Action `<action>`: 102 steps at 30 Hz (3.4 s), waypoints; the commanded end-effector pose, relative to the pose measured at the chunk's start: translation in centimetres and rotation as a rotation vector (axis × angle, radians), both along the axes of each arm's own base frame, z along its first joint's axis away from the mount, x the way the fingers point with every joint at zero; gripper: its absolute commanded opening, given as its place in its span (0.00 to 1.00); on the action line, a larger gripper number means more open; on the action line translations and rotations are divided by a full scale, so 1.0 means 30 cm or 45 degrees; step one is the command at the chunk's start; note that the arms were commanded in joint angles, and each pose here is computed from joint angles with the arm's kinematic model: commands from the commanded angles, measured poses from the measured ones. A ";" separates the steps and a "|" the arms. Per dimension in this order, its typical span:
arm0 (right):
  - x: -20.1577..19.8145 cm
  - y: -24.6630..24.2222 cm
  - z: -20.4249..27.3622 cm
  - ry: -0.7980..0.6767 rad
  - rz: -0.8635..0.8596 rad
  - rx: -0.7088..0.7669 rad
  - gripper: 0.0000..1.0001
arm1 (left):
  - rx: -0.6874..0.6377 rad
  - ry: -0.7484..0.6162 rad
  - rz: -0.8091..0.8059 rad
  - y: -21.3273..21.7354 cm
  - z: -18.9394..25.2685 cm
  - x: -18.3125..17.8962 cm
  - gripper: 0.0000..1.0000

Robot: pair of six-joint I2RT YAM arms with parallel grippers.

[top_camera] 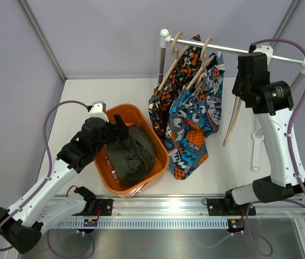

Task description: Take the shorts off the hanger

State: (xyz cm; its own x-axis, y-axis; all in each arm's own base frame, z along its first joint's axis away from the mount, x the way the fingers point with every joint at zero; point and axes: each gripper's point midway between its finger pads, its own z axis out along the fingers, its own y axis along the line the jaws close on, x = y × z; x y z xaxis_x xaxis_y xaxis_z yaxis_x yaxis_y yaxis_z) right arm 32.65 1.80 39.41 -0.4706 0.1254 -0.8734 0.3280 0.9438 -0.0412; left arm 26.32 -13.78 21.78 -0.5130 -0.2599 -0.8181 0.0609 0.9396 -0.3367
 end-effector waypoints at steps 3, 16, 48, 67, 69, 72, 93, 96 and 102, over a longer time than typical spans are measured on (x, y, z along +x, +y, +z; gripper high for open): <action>0.062 -0.023 0.117 -0.131 0.025 0.080 0.00 | -0.026 -0.100 -0.024 -0.002 0.111 0.010 0.99; 0.200 -0.059 0.106 -0.114 -0.041 0.115 0.00 | 0.005 -0.102 -0.033 0.021 0.105 -0.016 0.99; 0.042 -0.174 -0.077 0.000 -0.167 0.133 0.20 | 0.015 -0.067 -0.055 0.047 0.037 -0.078 0.99; -0.156 -0.230 0.069 -0.140 -0.244 0.111 0.52 | 0.017 -0.065 -0.060 0.049 0.033 -0.082 0.99; -0.183 -0.203 0.110 -0.179 -0.191 0.157 0.52 | 0.015 -0.068 -0.062 0.048 0.035 -0.083 0.99; -0.223 -0.161 0.162 -0.222 -0.109 0.227 0.53 | 0.018 -0.073 -0.064 0.050 0.044 -0.085 0.99; 0.036 0.305 0.210 -0.297 0.221 0.372 0.57 | 0.210 -0.110 -0.084 0.152 0.054 -0.155 0.99; 0.100 0.381 0.212 -0.352 0.221 0.411 0.58 | 0.204 -0.115 -0.086 0.156 0.053 -0.163 0.99; 0.227 0.457 0.171 -0.399 0.195 0.397 0.63 | 0.200 -0.130 -0.078 0.174 0.041 -0.185 0.99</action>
